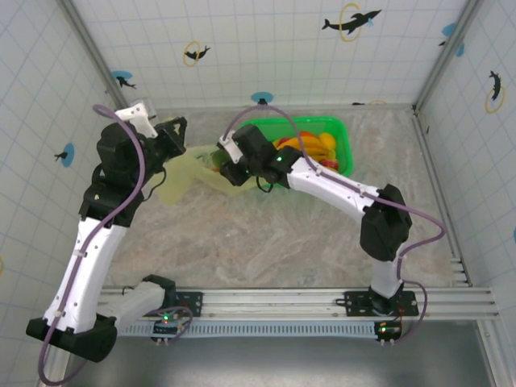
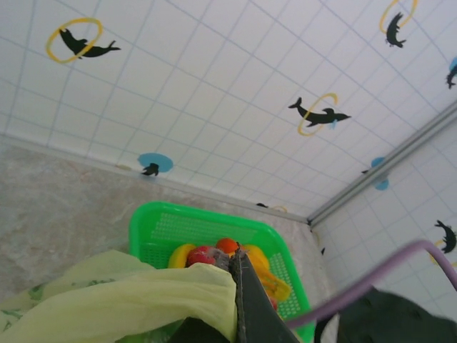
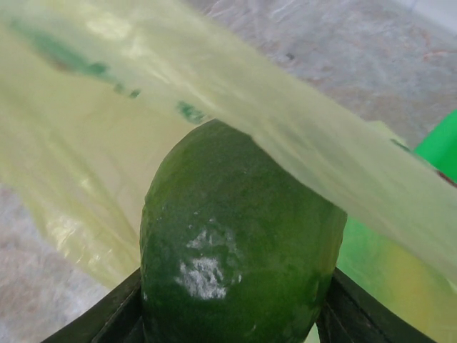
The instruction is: Place the fake fruits into the plastic bag and tie a complex knot
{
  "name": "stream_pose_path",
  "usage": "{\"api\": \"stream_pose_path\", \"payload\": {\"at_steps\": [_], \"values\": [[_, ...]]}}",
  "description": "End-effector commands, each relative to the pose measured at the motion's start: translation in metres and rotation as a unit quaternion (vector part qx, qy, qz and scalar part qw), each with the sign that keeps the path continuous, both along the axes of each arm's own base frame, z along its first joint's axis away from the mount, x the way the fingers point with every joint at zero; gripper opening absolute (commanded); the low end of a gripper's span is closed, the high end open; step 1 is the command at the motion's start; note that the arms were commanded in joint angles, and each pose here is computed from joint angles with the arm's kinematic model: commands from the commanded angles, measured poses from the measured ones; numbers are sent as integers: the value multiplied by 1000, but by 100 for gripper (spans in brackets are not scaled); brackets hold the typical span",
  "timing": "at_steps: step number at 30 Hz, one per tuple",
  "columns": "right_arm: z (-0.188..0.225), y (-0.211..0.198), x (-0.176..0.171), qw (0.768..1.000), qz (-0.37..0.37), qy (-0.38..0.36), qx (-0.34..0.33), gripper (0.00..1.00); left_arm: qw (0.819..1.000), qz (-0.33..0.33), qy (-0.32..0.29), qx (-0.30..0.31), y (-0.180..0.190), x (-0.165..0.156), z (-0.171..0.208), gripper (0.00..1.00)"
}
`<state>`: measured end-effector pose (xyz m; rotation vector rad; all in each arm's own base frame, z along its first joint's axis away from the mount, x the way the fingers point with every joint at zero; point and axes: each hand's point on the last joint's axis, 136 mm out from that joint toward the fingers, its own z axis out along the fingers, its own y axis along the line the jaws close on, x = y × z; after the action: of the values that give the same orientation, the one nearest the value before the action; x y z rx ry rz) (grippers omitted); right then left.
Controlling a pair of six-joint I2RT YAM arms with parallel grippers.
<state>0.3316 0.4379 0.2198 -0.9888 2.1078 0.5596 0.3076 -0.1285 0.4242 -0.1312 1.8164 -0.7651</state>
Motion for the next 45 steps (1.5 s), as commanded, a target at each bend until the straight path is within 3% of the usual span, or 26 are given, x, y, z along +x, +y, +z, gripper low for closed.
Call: {"api": "stream_pose_path", "payload": {"at_steps": [1,3,6,10,13,15,19,25,28,32,39,45], "values": [[12,15,12,1000,1,13,13,71,999,-32,-9,-5,-10,0,2,0],[16,22,12,1000,10,3,0,83,1000,-19,-4,-11,-7,4,3,0],[31,23,11,1000,12,-13,8,89,1000,4,9,-22,-3,12,4,0],[65,9,9,999,9,-23,38,88,998,39,25,-31,4,24,3,0],[107,-14,0,994,7,-36,99,84,998,56,37,-19,8,30,-6,0],[134,-41,-4,985,-6,-48,163,81,997,63,48,-8,11,32,-20,0],[132,-111,18,973,-67,-14,219,71,996,71,60,5,14,31,-40,0],[45,-198,48,969,-197,41,142,67,995,83,58,21,20,29,-45,0],[-7,-226,55,966,-248,62,34,67,995,82,51,23,21,28,-43,0],[-59,-253,64,954,-271,65,-107,75,996,62,53,19,15,25,-52,0],[-107,-256,77,938,-266,90,-203,90,997,52,57,24,13,17,-68,0],[-141,-262,93,911,-278,87,-293,90,997,47,52,33,8,14,-67,0]]}}
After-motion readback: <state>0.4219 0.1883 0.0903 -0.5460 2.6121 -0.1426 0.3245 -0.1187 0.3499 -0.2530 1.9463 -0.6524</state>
